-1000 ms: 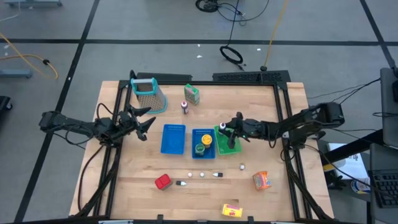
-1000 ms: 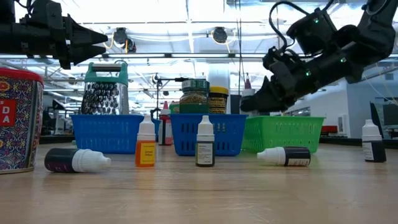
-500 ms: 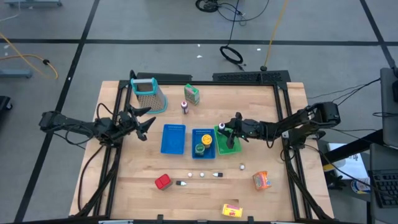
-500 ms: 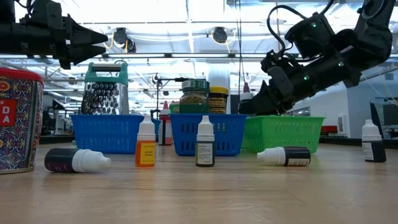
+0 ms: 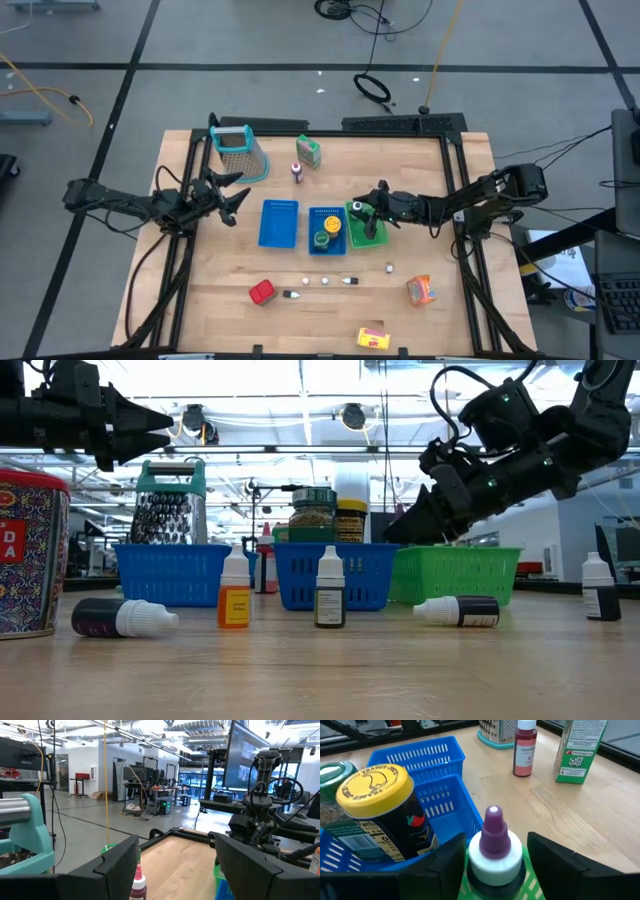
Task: Pick & Place Kitchen Items
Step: Put the large purple food color into the green bin, then put the large pink food color into the green bin
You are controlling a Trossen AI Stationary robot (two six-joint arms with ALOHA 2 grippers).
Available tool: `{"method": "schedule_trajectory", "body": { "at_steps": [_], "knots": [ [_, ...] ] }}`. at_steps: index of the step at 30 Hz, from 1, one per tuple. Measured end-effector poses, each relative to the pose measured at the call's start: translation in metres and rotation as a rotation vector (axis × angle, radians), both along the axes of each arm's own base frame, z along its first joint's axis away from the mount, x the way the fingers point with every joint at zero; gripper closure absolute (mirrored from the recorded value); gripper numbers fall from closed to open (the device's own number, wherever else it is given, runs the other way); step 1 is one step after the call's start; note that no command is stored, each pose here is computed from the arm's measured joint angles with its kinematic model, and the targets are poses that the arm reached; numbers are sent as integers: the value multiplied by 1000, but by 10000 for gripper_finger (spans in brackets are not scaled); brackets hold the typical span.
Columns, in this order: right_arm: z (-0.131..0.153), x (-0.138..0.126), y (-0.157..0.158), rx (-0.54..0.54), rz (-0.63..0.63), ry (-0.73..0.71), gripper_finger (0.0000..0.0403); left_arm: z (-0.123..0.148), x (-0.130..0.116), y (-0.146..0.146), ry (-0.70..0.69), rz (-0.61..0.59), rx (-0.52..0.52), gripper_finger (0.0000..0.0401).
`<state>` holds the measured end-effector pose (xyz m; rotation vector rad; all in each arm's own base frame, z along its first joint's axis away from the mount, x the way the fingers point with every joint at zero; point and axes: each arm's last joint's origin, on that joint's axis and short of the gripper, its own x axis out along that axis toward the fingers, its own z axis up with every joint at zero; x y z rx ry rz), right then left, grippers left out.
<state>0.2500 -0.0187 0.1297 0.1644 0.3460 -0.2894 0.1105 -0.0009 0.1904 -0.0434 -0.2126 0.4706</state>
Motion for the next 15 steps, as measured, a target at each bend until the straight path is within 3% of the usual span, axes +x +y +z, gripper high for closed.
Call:
{"method": "schedule_trajectory", "body": {
  "at_steps": [8,15],
  "knots": [
    [8,-1,0,-36,14,-19,184,0,0,0,-20,-9,-46,135],
    [28,-5,0,-107,32,-95,182,-9,7,1,51,48,-66,135]
  ]
}}
